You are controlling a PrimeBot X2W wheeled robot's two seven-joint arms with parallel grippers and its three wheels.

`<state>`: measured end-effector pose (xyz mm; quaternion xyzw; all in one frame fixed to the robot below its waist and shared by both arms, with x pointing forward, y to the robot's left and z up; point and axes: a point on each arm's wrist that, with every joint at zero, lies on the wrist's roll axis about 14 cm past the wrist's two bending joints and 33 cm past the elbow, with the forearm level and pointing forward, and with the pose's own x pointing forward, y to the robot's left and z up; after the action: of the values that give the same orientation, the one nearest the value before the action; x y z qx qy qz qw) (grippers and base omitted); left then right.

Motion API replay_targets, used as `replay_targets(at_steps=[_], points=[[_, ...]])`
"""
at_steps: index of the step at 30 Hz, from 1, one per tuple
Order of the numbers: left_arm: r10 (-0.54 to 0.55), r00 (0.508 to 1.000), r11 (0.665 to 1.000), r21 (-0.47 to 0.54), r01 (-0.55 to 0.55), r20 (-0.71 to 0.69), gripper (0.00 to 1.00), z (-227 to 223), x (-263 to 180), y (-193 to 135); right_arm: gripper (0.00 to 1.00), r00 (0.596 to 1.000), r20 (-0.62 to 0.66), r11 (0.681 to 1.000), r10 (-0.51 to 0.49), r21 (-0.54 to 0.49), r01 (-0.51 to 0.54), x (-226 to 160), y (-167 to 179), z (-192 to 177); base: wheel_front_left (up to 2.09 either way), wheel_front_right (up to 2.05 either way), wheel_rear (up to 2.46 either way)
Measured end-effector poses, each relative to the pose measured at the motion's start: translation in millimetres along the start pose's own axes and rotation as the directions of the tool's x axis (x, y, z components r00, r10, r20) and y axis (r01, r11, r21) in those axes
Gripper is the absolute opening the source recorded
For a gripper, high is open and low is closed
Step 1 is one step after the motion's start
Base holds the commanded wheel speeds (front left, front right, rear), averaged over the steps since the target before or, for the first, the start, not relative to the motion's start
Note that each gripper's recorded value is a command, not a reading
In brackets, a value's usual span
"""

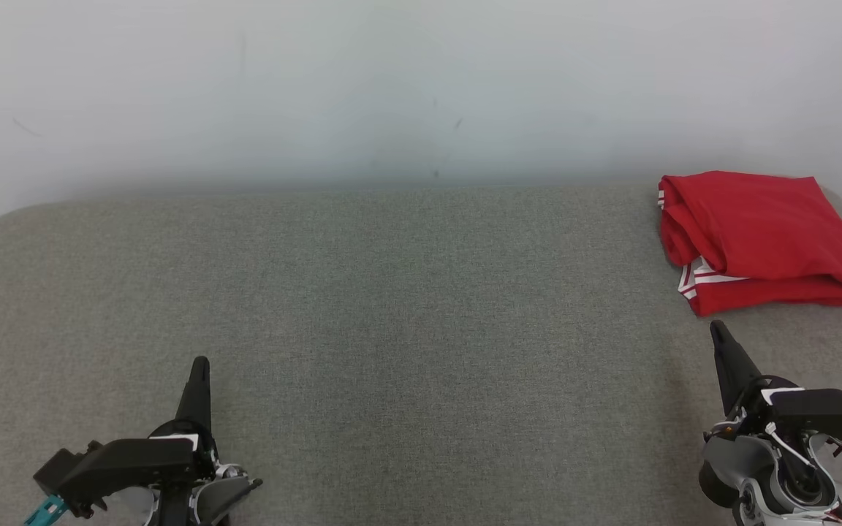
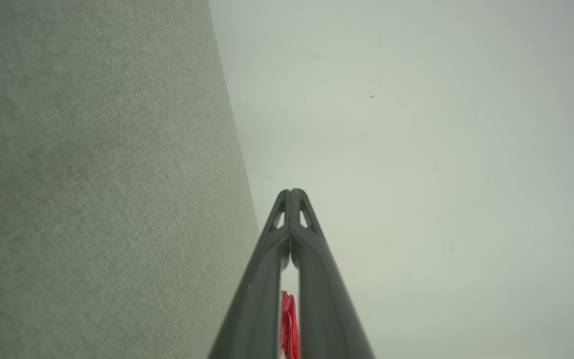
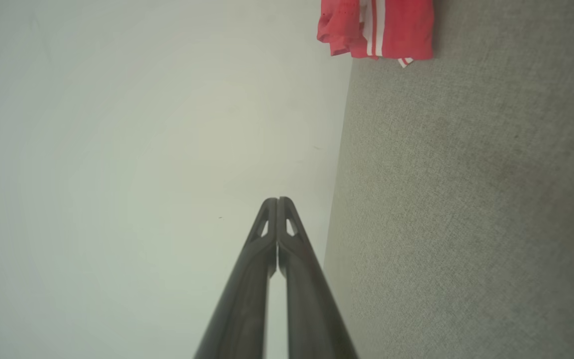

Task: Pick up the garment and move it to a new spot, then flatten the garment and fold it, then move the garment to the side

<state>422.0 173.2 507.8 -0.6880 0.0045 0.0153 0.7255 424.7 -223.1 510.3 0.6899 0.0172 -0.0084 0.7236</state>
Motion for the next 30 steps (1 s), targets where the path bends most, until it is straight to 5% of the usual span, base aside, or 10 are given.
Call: replay_targets(at_steps=[30], points=[[-0.01,1.0,0.998,-0.054,0.01,-0.004,0.0,-0.9,3.5,-4.1,0.0,1.0,0.003,0.998,0.019,0.055,-0.019,2.8,4.9,3.0,0.0,0.0,0.0]])
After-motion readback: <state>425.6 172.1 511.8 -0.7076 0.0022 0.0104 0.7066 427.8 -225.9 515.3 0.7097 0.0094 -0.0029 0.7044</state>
